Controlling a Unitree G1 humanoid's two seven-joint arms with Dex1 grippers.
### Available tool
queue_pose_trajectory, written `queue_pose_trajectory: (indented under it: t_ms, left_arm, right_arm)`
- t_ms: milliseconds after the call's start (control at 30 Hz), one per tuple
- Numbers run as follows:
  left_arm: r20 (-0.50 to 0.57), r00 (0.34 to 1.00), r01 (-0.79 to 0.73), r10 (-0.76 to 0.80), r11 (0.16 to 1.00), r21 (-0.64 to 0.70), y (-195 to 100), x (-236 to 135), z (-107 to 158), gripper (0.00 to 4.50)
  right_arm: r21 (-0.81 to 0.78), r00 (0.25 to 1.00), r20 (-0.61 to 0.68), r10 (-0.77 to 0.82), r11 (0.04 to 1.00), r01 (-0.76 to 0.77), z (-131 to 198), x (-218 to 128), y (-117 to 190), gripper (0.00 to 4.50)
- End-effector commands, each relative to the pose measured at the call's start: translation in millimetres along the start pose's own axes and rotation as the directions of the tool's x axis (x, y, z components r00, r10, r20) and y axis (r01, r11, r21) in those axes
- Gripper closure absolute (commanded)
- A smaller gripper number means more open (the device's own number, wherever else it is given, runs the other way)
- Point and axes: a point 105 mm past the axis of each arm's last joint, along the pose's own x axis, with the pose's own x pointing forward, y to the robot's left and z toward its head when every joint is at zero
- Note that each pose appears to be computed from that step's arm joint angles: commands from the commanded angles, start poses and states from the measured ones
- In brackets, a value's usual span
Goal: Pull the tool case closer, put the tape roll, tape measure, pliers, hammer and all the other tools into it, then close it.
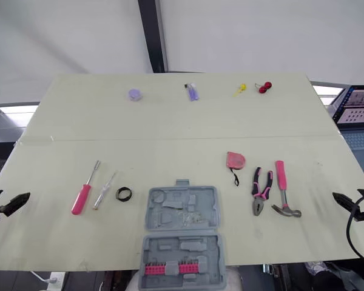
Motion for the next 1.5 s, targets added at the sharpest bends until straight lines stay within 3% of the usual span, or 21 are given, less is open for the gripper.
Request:
queue_pose_trajectory:
  t_ms: [33, 100, 167, 267, 400, 533, 633, 733, 1033, 1167, 1500]
  left_arm:
    - [0.027, 0.997, 0.065, -0.067, 0.996, 0.064, -14, 10, 9, 0.03]
    - [0.069, 0.972, 0.215, -0.224, 0.969, 0.125, -44, 19, 25, 0.03]
    - [0.105, 0.896, 0.405, -0.432, 0.890, 0.209, -86, 28, 45, 0.03]
    - [0.080, 0.781, 0.569, -0.619, 0.759, 0.316, -128, 34, 59, 0.03]
    - [0.002, 0.646, 0.692, -0.763, 0.586, 0.421, -170, 33, 63, 0.03]
    - [-0.083, 0.571, 0.747, -0.817, 0.474, 0.467, -190, 34, 54, 0.03]
    - [-0.120, 0.538, 0.764, -0.834, 0.424, 0.486, -195, 33, 50, 0.89]
    - [-0.167, 0.528, 0.776, -0.832, 0.393, 0.493, -195, 33, 41, 2.29]
    - [-0.233, 0.504, 0.794, -0.831, 0.340, 0.505, -197, 35, 28, 2.29]
    - [-0.222, 0.503, 0.794, -0.835, 0.345, 0.501, -200, 38, 30, 3.50]
    - [-0.255, 0.506, 0.797, -0.824, 0.333, 0.504, -206, 43, 26, 3.50]
  right_arm:
    - [-0.032, 0.998, 0.044, 0.040, 0.999, -0.039, 9, 5, 8, 0.00]
    - [-0.053, 0.985, 0.090, 0.148, 0.988, -0.144, 25, 16, 31, 0.00]
    - [-0.101, 0.925, 0.143, 0.351, 0.935, -0.339, 54, 33, 82, 0.00]
    - [-0.222, 0.794, 0.109, 0.599, 0.793, -0.568, 78, 46, 163, 0.00]
    - [-0.311, 0.576, 0.089, 0.812, 0.572, -0.759, 109, 41, 253, 0.00]
    - [-0.358, 0.403, 0.012, 0.915, 0.381, -0.853, 113, 28, 311, 0.00]
    - [-0.398, 0.337, -0.009, 0.941, 0.306, -0.865, 118, 20, 340, 0.00]
    - [-0.424, 0.320, -0.030, 0.947, 0.278, -0.862, 118, 17, 355, 0.00]
    - [-0.465, 0.303, -0.142, 0.942, 0.207, -0.861, 99, 20, 387, 0.00]
    - [-0.457, 0.298, -0.128, 0.946, 0.210, -0.864, 101, 20, 390, 0.00]
    - [-0.442, 0.296, -0.125, 0.947, 0.214, -0.871, 99, 21, 392, 0.00]
